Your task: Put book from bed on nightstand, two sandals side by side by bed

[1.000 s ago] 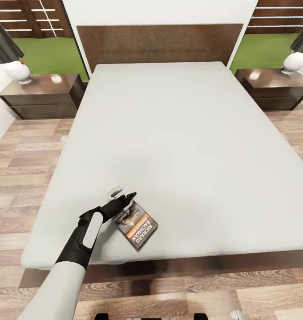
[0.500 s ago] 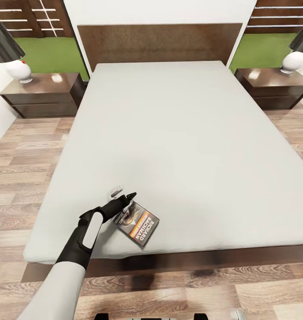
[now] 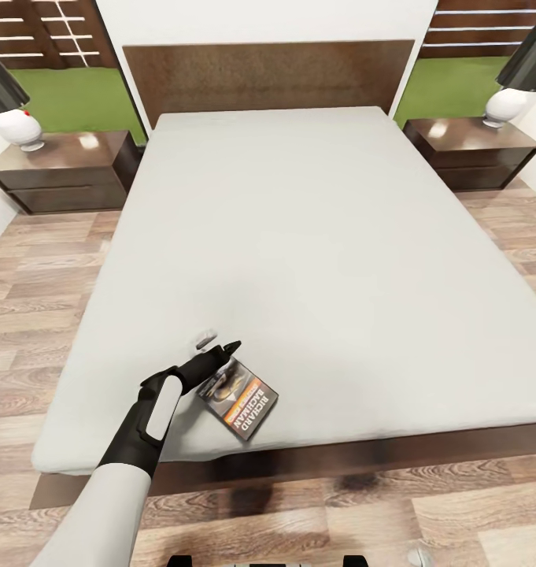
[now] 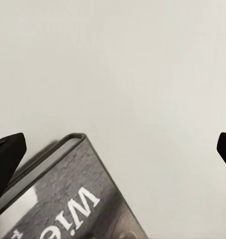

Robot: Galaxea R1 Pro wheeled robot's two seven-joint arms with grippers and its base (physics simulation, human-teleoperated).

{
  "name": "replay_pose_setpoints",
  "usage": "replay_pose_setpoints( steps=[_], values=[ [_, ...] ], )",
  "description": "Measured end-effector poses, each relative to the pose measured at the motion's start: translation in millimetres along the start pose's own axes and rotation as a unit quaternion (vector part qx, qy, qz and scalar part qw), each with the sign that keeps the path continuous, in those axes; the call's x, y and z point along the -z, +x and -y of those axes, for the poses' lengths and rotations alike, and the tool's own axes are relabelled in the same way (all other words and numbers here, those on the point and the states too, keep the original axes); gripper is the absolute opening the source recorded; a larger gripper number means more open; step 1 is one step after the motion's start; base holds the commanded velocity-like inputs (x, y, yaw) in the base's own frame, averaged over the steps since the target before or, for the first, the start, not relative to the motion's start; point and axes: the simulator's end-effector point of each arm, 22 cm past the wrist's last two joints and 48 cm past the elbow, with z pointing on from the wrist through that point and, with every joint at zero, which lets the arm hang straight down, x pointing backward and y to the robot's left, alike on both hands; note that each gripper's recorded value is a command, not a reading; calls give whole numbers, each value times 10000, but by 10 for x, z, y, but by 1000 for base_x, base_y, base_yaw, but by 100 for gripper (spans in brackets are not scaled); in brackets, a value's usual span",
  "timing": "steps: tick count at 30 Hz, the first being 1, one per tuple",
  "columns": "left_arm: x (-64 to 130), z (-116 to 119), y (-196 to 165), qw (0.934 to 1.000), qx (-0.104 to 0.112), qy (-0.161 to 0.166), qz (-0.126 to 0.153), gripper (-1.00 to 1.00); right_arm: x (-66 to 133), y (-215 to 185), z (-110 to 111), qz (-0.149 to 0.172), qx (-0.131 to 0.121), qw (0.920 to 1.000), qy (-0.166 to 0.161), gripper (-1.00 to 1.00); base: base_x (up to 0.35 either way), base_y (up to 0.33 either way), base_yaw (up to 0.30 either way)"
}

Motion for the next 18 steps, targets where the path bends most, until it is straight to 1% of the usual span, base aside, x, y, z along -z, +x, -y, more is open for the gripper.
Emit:
replay_pose_setpoints(
  steps=[9,14,18],
  values=[
    [-1,1,4,10000,6,2,-8,100,0,0,0,0,0,10000,0,100,0,0,-5],
    [4,6,-7,10000,-13,-3,2,100,1,-6,-4,7,7,10000,-3,100,0,0,-140],
    [6,11,-5,10000,-5,4,1,100,2,-6,0,6,7,10000,9,100,0,0,-37]
  ],
)
